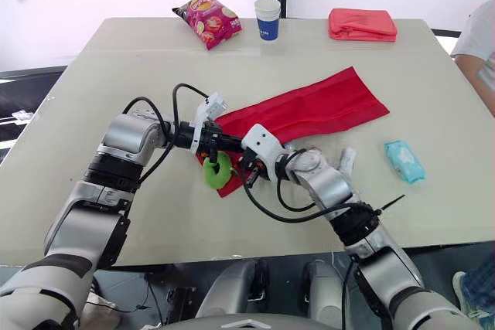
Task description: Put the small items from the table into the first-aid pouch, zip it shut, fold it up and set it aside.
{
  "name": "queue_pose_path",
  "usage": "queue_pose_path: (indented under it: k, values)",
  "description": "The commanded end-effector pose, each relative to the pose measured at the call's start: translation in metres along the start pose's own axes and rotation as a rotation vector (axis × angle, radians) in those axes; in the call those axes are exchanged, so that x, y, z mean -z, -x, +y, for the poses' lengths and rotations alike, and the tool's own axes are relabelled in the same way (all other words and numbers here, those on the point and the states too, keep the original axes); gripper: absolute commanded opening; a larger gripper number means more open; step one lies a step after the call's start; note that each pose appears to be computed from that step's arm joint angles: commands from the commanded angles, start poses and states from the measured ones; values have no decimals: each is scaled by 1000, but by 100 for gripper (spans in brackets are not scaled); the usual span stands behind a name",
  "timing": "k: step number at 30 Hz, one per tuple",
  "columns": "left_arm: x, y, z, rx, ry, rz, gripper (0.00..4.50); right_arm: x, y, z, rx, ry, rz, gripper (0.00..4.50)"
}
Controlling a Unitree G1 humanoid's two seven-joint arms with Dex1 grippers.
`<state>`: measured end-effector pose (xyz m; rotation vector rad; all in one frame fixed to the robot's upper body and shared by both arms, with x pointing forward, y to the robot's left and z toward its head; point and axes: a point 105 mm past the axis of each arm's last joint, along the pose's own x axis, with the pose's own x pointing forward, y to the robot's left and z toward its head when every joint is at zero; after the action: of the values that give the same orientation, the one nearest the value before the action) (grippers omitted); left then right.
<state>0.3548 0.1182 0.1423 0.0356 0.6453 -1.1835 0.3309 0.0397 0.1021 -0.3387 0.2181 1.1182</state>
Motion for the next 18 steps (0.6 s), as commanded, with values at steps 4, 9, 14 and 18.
queue_pose_path:
  k: [4, 9, 14, 18]
  values:
    - [-12, 0, -14, 47, -63, -18, 0, -9, -17, -24, 177, 93, -97, 9]
    - [-7, 0, -11, 30, -80, -3, 0, -9, -13, -23, 194, 105, -178, 9]
    - [-2, 1, 0, -23, -153, 28, 0, -21, 15, -21, 160, 11, -282, 31]
    - [13, 9, 20, -129, -347, 142, 0, -27, 57, -9, 79, -67, -345, 167]
